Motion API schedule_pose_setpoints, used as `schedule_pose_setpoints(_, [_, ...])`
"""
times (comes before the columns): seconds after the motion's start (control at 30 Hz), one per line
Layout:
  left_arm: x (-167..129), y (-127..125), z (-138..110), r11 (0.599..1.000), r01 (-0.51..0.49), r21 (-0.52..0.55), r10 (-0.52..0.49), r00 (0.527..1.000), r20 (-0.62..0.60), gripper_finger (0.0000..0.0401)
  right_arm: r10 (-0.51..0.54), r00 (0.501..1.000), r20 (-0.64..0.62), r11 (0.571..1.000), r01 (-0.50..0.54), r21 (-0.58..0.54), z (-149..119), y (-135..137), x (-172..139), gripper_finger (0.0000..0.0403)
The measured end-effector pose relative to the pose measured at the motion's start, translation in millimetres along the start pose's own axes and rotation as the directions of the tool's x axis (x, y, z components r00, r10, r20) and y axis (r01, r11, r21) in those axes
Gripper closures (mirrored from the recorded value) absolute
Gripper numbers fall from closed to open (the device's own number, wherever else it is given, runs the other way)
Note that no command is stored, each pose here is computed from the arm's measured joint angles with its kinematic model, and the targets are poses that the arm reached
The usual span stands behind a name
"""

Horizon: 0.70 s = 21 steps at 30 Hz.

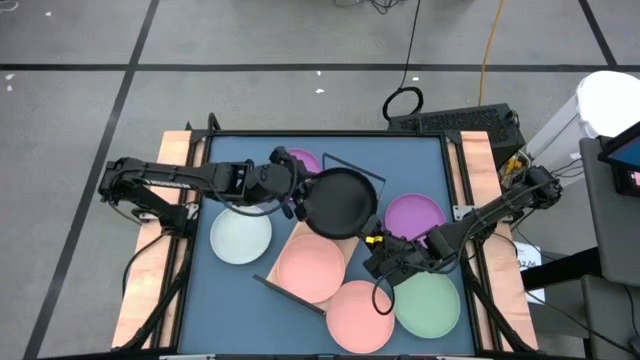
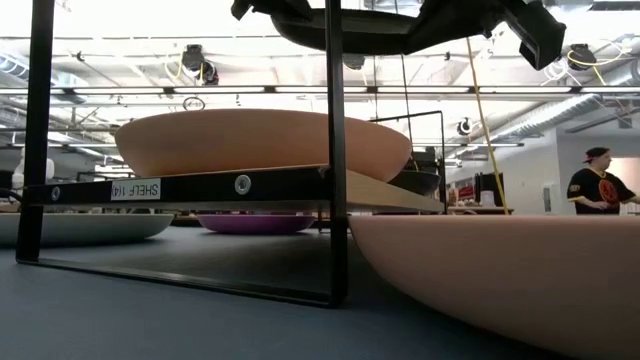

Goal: Place and stack plates onto a shelf
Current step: Stack the black plate on top of the black plate on the shelf

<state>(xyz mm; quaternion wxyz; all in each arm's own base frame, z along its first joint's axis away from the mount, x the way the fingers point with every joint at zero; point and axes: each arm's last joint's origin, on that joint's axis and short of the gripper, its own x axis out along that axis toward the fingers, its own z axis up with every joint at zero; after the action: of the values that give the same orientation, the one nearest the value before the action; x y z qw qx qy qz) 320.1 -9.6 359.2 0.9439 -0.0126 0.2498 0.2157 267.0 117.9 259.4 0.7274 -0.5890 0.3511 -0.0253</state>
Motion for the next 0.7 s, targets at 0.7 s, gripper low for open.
schedule_pose_setpoints(0.7, [-27,4,-4,0.986,-0.05,0.162,0.055,0.998,-0.028,0.0192,0.051,0.997,0.065,0.974,-0.064,0.217,2,0,-1,0.0403])
